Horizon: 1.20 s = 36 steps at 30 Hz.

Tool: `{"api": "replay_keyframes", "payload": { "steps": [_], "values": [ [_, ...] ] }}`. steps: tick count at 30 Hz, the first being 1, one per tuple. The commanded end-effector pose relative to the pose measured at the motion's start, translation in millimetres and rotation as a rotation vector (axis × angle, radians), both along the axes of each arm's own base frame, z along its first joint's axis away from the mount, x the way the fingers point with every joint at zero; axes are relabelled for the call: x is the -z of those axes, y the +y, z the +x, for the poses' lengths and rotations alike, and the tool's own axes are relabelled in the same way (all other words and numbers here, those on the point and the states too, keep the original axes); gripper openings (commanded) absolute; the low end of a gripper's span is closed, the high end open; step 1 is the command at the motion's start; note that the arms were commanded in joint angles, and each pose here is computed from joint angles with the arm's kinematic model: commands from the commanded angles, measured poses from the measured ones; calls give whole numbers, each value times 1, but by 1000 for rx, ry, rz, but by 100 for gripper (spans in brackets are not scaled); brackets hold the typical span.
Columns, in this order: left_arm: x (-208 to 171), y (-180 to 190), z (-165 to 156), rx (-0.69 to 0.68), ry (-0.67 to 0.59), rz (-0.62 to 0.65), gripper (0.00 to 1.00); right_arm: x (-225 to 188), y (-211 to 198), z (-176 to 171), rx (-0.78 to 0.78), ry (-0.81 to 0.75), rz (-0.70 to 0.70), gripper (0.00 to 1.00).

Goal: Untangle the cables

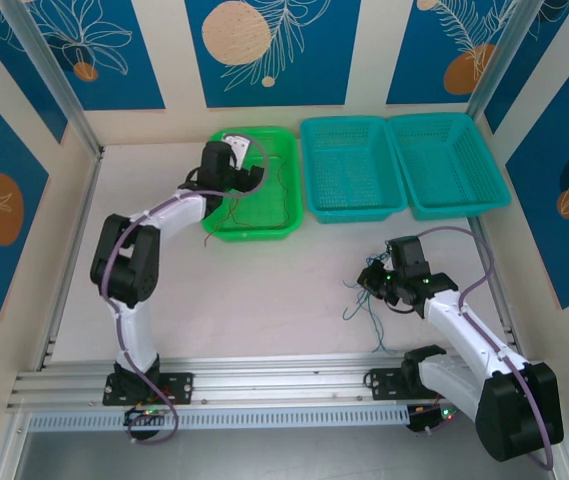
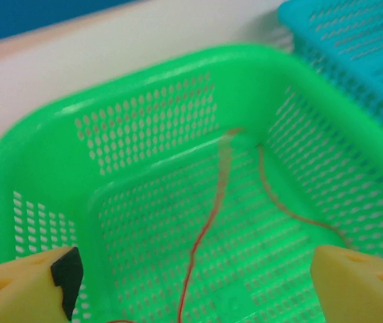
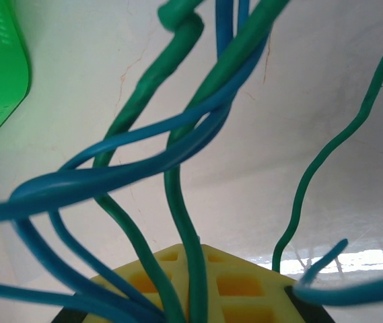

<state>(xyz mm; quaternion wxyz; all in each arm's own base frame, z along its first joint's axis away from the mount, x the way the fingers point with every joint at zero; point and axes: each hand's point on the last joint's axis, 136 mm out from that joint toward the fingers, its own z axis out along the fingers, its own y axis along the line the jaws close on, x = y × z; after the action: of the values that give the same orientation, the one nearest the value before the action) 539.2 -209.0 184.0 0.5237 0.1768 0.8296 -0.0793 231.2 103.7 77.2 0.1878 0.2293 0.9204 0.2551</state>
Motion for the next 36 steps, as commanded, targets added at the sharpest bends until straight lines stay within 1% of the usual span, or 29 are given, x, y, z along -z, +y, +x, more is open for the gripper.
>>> {"api": "replay_keyframes", "payload": {
  "steps": [1, 3, 6, 8, 10, 12, 13, 15, 16, 17, 18, 21, 23, 25, 28, 31, 33, 36],
  "values": [
    [-101, -12, -20, 87, -121, -192, 95, -12, 8, 5, -44, -42, 13, 0],
    [-124, -12, -37, 103, -134, -276, 96, -16, 21, 6, -110, -64, 45, 0],
    [-150, -16, -73, 152, -138, -411, 96, -28, 58, 6, -285, -121, 94, 0],
    [-157, -22, -102, 196, -119, -476, 96, -34, 85, 5, -390, -139, 109, 0],
    [-150, -29, -131, 218, -89, -498, 95, -34, 112, 5, -479, -137, 109, 1],
    [-136, -36, -158, 232, -61, -489, 95, -27, 134, 9, -529, -106, 96, 11],
    [-127, -40, -172, 238, -40, -475, 95, -21, 141, 12, -536, -82, 92, 20],
    [-108, -46, -195, 243, -6, -428, 94, -13, 152, 17, -538, -46, 98, 42],
    [-96, -50, -207, 251, 18, -398, 93, -11, 156, 19, -541, -33, 110, 51],
    [-89, -53, -217, 257, 35, -376, 92, -11, 158, 19, -542, -26, 119, 56],
    [-76, -55, -227, 264, 71, -354, 91, -12, 159, 20, -546, -25, 127, 60],
    [-41, -61, -254, 267, 186, -345, 88, -21, 155, 19, -549, -42, 135, 60],
    [-18, -63, -269, 251, 261, -353, 82, -29, 148, 18, -539, -67, 117, 60],
    [2, -67, -282, 230, 325, -359, 74, -38, 136, 17, -506, -110, 80, 60],
    [25, -75, -297, 192, 398, -369, 68, -43, 114, 15, -443, -159, 3, 60],
    [57, -81, -308, 133, 494, -352, 62, -41, 100, 10, -429, -194, -59, 60],
    [78, -81, -315, 83, 567, -340, 56, -36, 97, 6, -445, -180, -76, 59],
    [98, -87, -332, 88, 644, -358, 50, -30, 102, -3, -485, -139, -62, 59]
  ]
}}
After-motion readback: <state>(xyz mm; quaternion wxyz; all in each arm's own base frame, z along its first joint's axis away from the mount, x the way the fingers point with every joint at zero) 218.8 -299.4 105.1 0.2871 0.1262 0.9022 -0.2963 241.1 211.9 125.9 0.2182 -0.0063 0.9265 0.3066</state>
